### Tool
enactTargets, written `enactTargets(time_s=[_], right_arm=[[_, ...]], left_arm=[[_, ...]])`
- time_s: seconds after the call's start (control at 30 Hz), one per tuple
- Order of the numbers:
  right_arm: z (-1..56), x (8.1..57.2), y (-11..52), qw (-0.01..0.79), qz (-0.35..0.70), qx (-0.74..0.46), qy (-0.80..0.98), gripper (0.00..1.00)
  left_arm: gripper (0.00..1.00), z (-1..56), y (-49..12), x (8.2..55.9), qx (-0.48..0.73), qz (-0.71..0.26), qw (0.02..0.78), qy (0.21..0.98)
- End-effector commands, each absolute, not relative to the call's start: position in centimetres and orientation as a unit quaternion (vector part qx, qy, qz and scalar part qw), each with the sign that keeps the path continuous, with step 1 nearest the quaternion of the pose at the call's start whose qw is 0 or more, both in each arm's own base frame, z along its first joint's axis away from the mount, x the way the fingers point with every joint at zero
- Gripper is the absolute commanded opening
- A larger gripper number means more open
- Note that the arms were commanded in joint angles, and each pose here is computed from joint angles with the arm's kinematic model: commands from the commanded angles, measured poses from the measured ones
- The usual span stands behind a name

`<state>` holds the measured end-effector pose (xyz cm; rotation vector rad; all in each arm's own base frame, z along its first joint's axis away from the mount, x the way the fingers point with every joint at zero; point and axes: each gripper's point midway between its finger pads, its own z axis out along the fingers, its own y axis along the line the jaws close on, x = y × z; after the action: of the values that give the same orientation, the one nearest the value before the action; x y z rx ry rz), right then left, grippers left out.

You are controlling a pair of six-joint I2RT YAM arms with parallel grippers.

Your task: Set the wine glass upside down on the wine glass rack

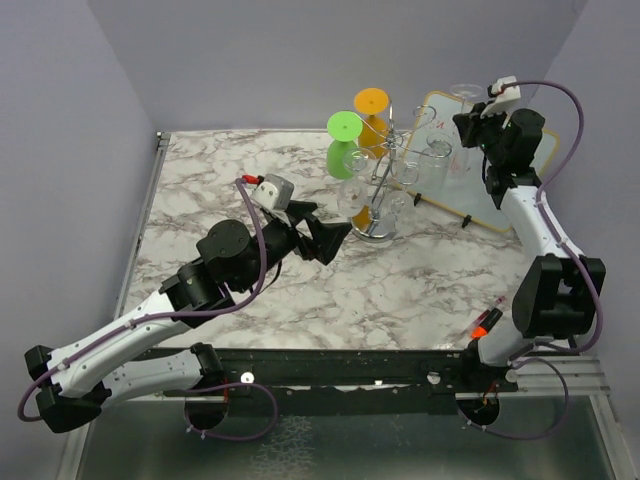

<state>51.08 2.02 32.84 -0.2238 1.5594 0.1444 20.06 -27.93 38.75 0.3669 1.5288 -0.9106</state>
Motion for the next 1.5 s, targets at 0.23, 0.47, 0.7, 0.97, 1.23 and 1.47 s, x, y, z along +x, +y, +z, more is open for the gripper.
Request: enactTargets(time_s=[0.23, 0.47, 0.7, 0.97, 1.23, 1.47], right_arm=[[33.3, 53.3, 8.0, 0.692, 0.224, -0.201, 0.656, 0.01], [32.1, 54.4, 9.5, 0.672, 0.260, -0.250, 0.646, 0.01], [30.8, 54.1, 10.7, 0.661, 0.279, -0.309, 0.625, 0.01], [30.4, 53.1, 11.6, 0.657, 0.297, -0.348, 0.599, 0.01], [30.5, 52.7, 12.0, 0.669, 0.298, -0.366, 0.575, 0.01], [29.7, 52.6, 11.9, 0.660, 0.272, -0.402, 0.574, 0.01]], left_arm=[[0.93, 36.6, -27.0, 21.4, 0.158, -0.339, 0.629, 0.681], [0.93, 36.4, -27.0, 21.6, 0.158, -0.333, 0.630, 0.684], [0.93, 36.2, -26.8, 21.8, 0.155, -0.324, 0.632, 0.686], [0.93, 35.7, -27.2, 22.1, 0.162, -0.316, 0.630, 0.691], [0.93, 34.9, -26.9, 22.6, 0.154, -0.303, 0.630, 0.698], [0.93, 34.1, -26.8, 23.0, 0.151, -0.286, 0.630, 0.706]])
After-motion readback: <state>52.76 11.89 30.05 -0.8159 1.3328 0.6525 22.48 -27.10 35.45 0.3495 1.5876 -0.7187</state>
